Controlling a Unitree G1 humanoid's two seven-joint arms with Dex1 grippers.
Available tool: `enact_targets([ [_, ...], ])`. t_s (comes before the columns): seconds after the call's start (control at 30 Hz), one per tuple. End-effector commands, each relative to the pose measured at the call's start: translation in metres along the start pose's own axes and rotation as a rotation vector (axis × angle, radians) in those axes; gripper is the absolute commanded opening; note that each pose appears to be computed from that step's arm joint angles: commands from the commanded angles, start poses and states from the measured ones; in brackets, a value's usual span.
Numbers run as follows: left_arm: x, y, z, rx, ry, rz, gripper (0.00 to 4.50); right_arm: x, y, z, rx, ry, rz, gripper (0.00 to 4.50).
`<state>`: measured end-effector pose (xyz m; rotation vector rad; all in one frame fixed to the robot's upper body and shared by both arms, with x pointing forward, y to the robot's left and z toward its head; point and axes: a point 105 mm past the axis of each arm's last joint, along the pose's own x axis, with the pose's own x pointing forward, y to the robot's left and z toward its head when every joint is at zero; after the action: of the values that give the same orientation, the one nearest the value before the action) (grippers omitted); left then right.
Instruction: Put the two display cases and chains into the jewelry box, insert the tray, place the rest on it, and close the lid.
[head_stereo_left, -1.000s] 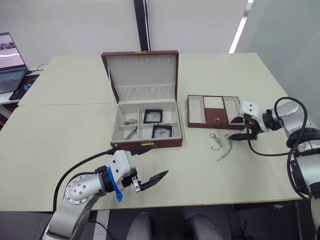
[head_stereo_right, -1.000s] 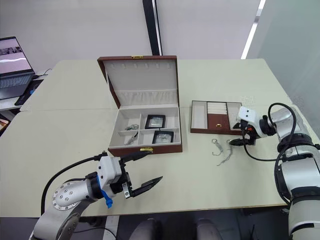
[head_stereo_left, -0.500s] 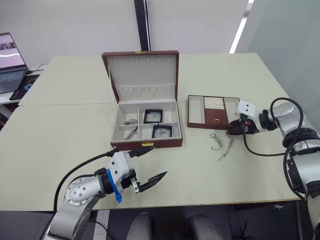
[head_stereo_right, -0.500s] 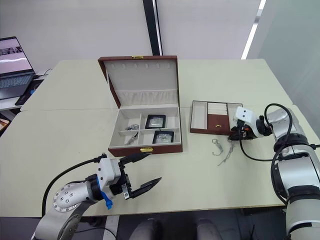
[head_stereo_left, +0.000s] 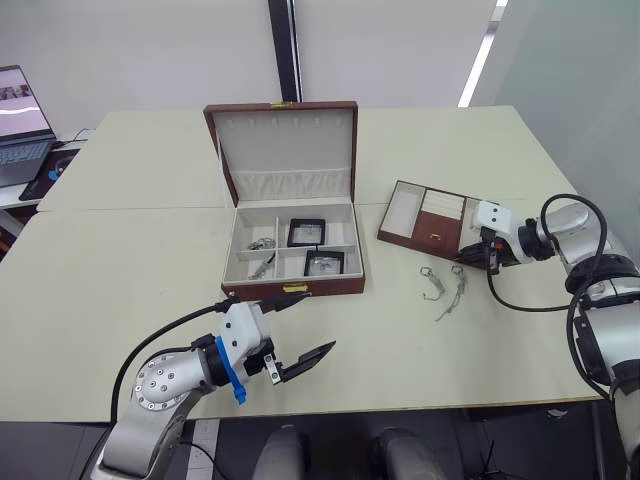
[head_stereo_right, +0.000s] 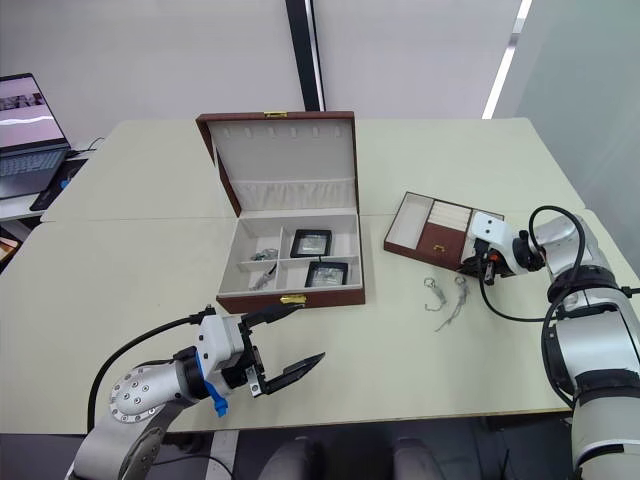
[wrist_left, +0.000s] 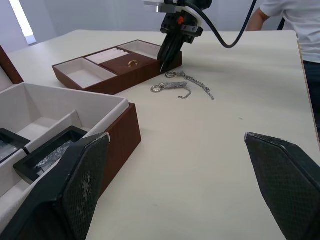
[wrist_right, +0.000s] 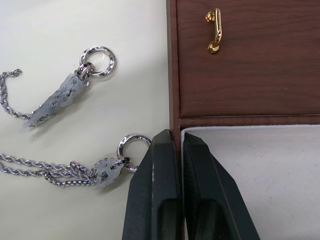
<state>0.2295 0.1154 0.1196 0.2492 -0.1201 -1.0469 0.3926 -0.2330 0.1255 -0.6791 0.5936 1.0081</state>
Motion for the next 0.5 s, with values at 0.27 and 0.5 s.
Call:
enact_targets([
  [0.27,-0.005,0.001,0.001,-0.009,-0.041,0.087,4.50,-0.041,-0.016,0.019,0.010,-0.095,-0.073,0.02],
  [0.5,-0.014,0.003,0.000,-0.029,-0.033,0.146,4.50,-0.079,0.014,0.032,-0.031,-0.164,-0.006,0.02],
])
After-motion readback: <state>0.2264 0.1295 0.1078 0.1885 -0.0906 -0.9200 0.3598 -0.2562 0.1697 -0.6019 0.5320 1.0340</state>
